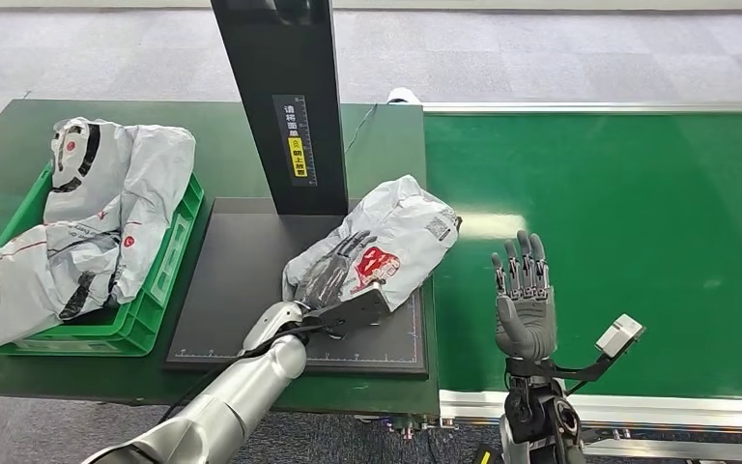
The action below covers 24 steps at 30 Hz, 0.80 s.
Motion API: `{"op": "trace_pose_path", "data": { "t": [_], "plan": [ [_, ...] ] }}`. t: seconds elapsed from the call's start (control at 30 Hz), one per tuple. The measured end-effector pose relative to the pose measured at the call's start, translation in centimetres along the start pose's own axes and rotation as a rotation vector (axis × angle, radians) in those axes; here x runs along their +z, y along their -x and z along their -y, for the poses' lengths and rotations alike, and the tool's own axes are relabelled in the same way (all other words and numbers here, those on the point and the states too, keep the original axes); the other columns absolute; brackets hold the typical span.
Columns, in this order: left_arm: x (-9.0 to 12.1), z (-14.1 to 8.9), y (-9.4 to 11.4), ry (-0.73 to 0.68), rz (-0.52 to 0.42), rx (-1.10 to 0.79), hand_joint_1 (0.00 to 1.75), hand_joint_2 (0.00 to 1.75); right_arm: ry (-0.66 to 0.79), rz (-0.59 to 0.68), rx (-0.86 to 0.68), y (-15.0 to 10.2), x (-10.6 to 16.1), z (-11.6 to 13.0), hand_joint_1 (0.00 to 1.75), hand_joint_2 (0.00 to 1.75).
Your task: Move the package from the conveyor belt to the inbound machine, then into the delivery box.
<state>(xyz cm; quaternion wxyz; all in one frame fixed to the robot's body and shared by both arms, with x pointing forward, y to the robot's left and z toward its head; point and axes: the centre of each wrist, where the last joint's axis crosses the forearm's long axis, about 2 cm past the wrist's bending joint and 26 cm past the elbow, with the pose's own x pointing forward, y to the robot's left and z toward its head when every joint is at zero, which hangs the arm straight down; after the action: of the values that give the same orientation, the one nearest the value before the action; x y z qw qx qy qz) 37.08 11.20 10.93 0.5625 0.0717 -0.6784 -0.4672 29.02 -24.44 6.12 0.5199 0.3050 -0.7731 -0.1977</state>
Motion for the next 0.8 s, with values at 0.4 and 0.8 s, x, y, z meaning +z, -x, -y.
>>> {"op": "trace_pose_path", "data": {
  "t": [0.4,0.8],
  "plan": [
    [0.2,0.4,0.9,0.119,-0.050,-0.038,1.58,1.75,0.025,-0.003,-0.018,-0.1,0.3,0.4,0.00,1.75],
    [-0.5,-0.7,0.5,0.151,-0.047,-0.089,1.75,1.75,0.050,-0.008,-0.023,-0.3,1.4,1.2,0.00,1.75]
  ]
}}
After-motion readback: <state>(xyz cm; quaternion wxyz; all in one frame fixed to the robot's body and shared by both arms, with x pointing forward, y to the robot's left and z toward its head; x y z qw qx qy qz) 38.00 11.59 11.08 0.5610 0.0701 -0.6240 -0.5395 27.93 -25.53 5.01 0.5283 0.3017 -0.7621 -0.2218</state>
